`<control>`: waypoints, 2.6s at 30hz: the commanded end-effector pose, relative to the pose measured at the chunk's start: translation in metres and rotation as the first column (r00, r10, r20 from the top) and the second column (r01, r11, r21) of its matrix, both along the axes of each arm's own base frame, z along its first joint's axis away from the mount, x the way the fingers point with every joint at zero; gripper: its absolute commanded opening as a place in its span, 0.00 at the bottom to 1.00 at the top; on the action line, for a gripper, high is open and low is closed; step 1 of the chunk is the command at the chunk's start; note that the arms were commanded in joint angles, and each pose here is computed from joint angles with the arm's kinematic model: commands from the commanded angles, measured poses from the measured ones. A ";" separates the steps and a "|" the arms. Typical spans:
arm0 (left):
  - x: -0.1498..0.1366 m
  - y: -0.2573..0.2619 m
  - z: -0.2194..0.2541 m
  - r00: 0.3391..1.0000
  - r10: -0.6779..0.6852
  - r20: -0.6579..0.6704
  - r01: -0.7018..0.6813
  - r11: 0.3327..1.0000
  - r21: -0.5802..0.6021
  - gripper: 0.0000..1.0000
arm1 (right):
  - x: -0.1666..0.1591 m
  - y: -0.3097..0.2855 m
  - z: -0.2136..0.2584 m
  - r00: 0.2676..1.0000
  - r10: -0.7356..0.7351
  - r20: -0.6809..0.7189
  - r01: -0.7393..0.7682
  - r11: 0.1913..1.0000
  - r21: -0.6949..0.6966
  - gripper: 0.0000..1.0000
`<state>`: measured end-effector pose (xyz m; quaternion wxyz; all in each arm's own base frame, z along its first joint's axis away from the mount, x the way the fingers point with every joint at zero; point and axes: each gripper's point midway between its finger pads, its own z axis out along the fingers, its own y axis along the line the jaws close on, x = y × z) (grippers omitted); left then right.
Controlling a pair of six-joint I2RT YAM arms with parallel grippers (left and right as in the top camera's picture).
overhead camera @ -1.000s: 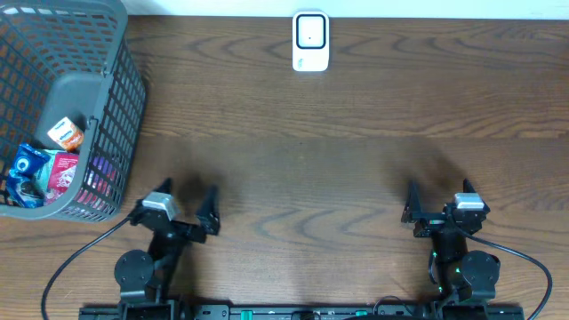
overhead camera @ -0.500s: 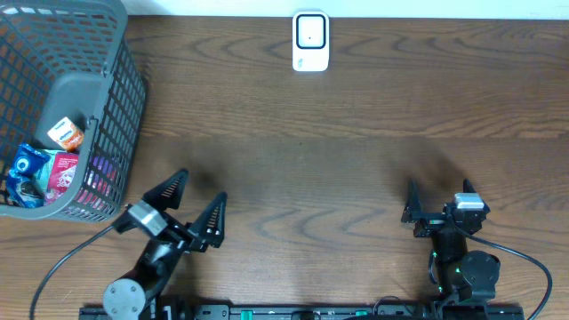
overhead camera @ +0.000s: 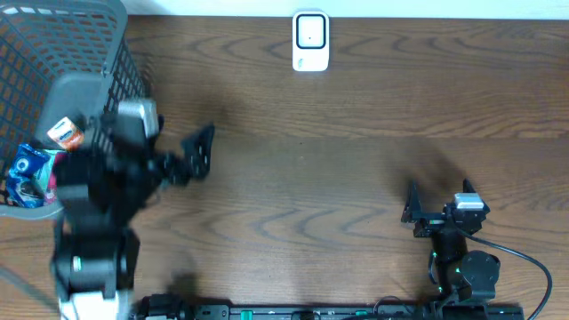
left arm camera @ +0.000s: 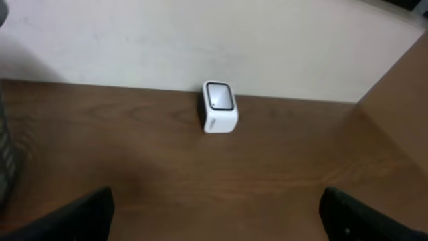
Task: Scan the item barcode
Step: 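Reach the left gripper into the basket and grasp the orange Kleenex pack, then lift the Kleenex pack and carry it to the scanner with the left gripper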
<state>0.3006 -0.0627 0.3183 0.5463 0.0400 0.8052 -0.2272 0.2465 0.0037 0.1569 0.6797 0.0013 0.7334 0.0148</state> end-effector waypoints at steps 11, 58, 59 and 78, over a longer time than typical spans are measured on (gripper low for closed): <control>0.066 0.136 0.128 0.830 0.545 -0.121 -0.534 0.838 0.112 0.98 | 0.000 0.002 0.000 1.000 0.011 0.000 -0.011 1.000 0.015 0.99; 0.119 0.321 -0.202 0.059 0.758 -0.649 -0.646 0.525 0.554 0.78 | 0.000 0.002 0.000 1.000 0.011 0.000 -0.011 1.000 0.015 0.99; 0.119 0.320 -0.203 0.059 0.758 -0.650 -0.645 0.526 0.554 0.76 | 0.000 0.002 0.000 1.000 0.011 0.000 -0.011 1.000 0.015 0.99; 0.094 0.313 -0.247 -0.025 0.761 -0.648 -0.566 0.524 0.637 0.62 | 0.000 0.002 0.000 1.000 0.011 0.000 -0.011 1.000 0.015 0.99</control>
